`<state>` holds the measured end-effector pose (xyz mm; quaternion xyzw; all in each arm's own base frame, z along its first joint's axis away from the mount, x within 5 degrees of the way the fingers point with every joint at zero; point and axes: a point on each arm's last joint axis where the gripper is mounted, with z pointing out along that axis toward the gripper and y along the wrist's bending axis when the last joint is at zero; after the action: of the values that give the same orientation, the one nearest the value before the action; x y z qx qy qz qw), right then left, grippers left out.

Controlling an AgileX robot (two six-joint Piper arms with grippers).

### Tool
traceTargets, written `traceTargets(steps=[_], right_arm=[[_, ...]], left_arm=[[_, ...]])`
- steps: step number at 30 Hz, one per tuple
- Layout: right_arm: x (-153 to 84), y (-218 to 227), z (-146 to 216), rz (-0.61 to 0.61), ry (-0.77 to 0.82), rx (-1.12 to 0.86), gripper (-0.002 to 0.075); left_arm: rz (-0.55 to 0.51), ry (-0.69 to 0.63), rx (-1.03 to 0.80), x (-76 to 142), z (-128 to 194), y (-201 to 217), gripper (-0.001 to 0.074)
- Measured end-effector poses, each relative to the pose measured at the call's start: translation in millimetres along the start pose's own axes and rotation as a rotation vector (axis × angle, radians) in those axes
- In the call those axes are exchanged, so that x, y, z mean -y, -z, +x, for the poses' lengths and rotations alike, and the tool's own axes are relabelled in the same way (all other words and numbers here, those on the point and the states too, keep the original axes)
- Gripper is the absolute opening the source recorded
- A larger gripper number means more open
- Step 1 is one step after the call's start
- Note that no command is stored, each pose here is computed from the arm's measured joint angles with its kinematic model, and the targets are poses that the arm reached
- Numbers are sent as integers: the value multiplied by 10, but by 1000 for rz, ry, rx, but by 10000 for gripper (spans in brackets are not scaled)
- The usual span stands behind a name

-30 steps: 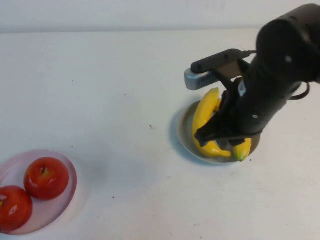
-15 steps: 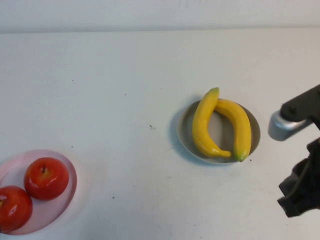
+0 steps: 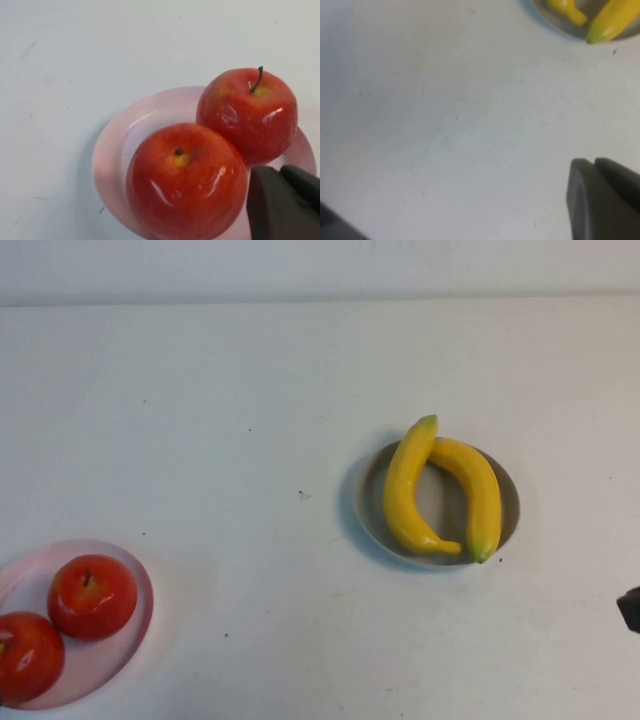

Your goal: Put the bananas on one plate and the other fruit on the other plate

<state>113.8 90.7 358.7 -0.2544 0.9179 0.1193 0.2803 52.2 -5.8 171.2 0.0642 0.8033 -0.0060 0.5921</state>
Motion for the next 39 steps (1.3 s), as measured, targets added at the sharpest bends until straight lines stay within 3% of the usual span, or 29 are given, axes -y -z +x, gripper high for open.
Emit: traceTargets(steps=[6,11,22,29,39], right_arm=[[235,-217,186,71,-17,301,-15],[535,-514,720,229,-177,551,-15],[578,-730,1566,427,-275,867,-15],[542,-779,1704,434,-264,915,-15],[525,-920,1826,402,-292,711,-15]], left_arm=[[0,0,0,0,0,0,3],[0,0,0,0,0,0,3],[0,0,0,0,0,0,3],[0,0,0,0,0,0,3],[0,0,0,0,0,0,3]])
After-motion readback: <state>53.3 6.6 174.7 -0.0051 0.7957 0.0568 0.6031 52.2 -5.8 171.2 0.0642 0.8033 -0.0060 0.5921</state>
